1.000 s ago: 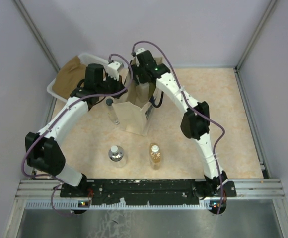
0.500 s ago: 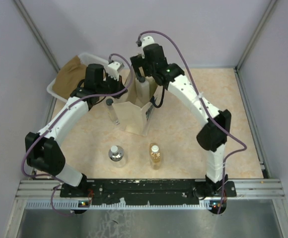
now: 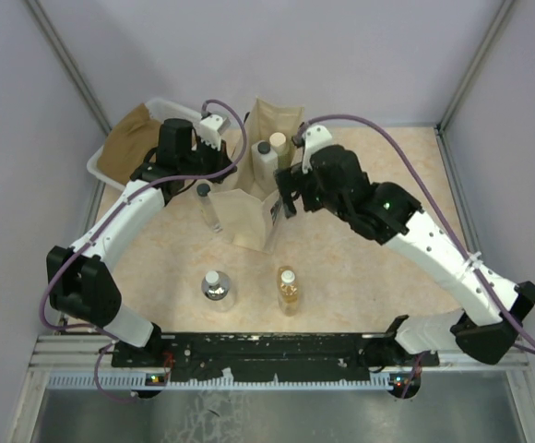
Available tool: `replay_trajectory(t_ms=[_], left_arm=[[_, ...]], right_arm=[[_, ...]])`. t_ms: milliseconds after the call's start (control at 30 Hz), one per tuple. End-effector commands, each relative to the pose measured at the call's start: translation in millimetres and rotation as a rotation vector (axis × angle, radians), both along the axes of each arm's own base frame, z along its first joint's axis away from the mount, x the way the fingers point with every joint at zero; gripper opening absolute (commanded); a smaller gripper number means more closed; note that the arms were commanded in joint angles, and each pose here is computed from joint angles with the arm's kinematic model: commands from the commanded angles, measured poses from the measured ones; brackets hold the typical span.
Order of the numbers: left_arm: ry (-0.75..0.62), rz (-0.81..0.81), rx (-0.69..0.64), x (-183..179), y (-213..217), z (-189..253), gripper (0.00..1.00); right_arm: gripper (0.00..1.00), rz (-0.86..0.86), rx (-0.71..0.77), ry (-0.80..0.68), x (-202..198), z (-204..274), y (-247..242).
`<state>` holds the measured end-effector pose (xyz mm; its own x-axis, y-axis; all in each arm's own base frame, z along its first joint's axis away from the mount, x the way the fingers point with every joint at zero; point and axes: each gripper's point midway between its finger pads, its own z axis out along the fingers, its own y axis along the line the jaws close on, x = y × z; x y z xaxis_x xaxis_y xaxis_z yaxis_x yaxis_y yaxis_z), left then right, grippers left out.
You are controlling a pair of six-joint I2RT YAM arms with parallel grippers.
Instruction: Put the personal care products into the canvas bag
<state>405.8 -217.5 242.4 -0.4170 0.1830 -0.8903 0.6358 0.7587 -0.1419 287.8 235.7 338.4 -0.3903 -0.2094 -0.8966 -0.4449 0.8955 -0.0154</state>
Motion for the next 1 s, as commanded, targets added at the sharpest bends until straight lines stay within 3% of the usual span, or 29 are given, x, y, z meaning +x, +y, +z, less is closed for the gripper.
replay_trajectory(t_ms=[0,367,800,867,967], left_arm=[[-0.011,-0.011,-0.004,2.7,-0.4,4.4,0.0],[0.005,-0.008,0.002,8.9,-1.6,-2.1,0.0],[0.007,-0.008,-0.004,5.9,-1.2,-2.4,0.0],[0.007,-0.009,-0.005,5.7,-1.4,-2.9,0.0],[0.008,-0.009,-0.006,5.7,-1.5,-4.0,0.0]], right_arm=[[0.99,0.07,0.006,0.18,-56.1,-44.3,5.7],[0.99,0.167,-0.079,0.433,-138.7,-134.0,31.4],[0.98,0.141,-0.22,0.52,-160.8,-199.8,46.1],[0.94,0.132,-0.231,0.512,-158.6,-203.4,45.6],[0.79,0.123,-0.245,0.503,-156.2,-206.1,44.6]])
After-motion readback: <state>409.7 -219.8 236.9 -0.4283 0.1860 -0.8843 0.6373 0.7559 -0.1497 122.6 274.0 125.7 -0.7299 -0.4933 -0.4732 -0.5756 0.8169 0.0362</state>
